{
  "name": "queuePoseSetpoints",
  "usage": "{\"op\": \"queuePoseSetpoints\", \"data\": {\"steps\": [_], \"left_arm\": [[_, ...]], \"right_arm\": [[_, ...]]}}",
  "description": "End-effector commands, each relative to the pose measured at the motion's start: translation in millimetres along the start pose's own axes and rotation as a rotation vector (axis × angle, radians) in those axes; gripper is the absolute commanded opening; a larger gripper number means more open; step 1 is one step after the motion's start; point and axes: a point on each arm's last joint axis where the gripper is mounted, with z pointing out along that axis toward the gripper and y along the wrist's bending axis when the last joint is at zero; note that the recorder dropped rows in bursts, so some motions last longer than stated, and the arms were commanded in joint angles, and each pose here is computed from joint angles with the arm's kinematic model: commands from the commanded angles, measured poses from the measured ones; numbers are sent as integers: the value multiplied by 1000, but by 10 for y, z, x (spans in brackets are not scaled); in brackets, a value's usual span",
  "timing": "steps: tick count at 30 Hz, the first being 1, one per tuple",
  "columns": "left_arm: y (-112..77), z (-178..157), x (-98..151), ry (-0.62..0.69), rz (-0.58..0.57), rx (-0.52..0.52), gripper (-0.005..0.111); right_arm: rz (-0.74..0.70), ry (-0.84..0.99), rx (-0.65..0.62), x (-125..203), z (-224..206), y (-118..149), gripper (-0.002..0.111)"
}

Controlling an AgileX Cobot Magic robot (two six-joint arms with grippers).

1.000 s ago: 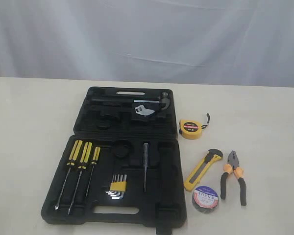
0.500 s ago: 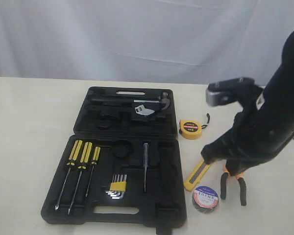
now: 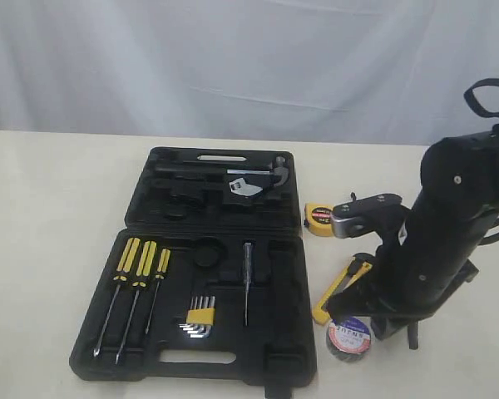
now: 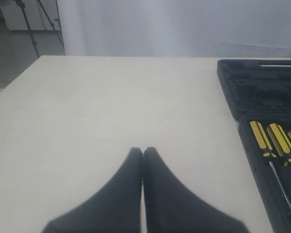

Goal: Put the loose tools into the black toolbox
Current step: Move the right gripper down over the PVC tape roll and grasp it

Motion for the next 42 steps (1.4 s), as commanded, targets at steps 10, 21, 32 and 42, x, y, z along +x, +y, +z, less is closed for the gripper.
{"op": "queuePoseSetpoints", "data": {"steps": [10, 21, 32, 42], "left_arm": [[-6, 2, 0, -7, -12, 8, 0], [-6, 2, 0, -7, -12, 8, 0], [-6, 2, 0, -7, -12, 8, 0], [-6, 2, 0, -7, -12, 8, 0]], "right_arm": [[-263, -44, -12, -9, 17, 338, 67], [-268, -109, 3, -70, 15, 333, 61], [-334, -107, 56, -86, 40, 290, 61], [-370, -37, 91, -114, 291, 253, 69]]}}
